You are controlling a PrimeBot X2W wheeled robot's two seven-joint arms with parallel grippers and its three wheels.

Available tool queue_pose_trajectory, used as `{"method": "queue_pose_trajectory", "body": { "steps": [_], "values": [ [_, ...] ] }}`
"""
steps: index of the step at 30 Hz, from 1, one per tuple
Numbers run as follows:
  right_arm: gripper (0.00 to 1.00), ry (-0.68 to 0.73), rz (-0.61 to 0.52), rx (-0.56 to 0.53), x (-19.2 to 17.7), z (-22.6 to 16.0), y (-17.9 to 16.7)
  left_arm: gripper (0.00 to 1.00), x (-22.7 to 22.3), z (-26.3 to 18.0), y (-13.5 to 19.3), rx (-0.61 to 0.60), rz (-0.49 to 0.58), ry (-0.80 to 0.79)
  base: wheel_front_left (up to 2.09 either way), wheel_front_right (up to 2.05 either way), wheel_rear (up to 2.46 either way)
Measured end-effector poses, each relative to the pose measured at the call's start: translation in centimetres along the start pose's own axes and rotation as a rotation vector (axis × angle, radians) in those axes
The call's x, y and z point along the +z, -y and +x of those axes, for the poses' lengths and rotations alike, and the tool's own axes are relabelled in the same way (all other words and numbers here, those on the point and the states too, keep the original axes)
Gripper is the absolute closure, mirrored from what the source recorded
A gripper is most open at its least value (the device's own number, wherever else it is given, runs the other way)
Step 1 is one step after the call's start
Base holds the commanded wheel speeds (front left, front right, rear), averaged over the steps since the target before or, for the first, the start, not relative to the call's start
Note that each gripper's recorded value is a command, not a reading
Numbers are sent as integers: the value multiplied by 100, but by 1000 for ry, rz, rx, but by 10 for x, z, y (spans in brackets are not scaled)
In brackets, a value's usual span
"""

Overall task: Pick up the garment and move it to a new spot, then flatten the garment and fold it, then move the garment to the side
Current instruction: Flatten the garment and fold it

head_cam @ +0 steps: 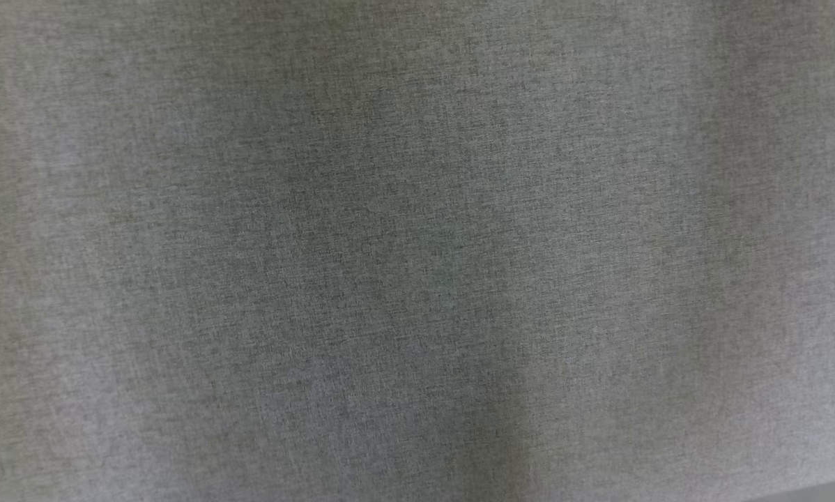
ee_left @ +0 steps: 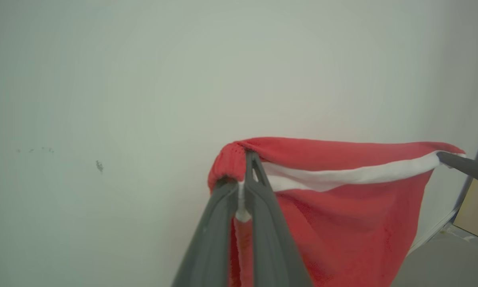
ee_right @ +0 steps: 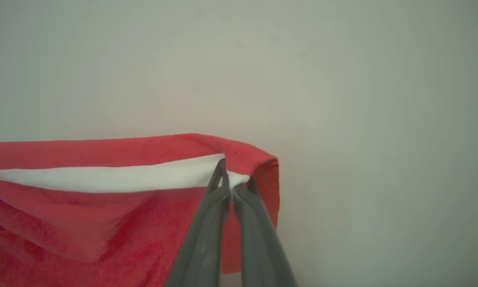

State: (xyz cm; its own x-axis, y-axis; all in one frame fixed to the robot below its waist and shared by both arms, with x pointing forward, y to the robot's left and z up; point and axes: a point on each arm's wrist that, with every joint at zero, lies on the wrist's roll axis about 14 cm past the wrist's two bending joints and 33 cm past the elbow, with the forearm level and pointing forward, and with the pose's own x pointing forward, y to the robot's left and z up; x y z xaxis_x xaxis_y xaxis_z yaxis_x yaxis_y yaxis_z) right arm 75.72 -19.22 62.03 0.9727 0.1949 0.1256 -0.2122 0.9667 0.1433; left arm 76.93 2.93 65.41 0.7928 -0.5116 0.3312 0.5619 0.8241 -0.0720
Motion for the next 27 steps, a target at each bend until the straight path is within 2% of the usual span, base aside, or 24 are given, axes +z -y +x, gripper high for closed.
{"method": "queue_pose_trajectory", "body": {
  "steps": [5,10,16,27],
  "values": [
    [100,2,7,44,-26,-19,-9,100,-26,-13,20,-40,-77,8,0,0,0],
    [100,-79,47,50,-73,-68,-8,100,-61,-51,34,-42,-158,-49,0,0,0],
    [100,-139,89,41,-92,-134,-5,100,-43,-93,54,-38,-200,-30,0,0,0],
    [100,-279,160,14,-131,-259,-22,100,-58,-204,122,-14,-257,-148,0,0,0]
  ]
}}
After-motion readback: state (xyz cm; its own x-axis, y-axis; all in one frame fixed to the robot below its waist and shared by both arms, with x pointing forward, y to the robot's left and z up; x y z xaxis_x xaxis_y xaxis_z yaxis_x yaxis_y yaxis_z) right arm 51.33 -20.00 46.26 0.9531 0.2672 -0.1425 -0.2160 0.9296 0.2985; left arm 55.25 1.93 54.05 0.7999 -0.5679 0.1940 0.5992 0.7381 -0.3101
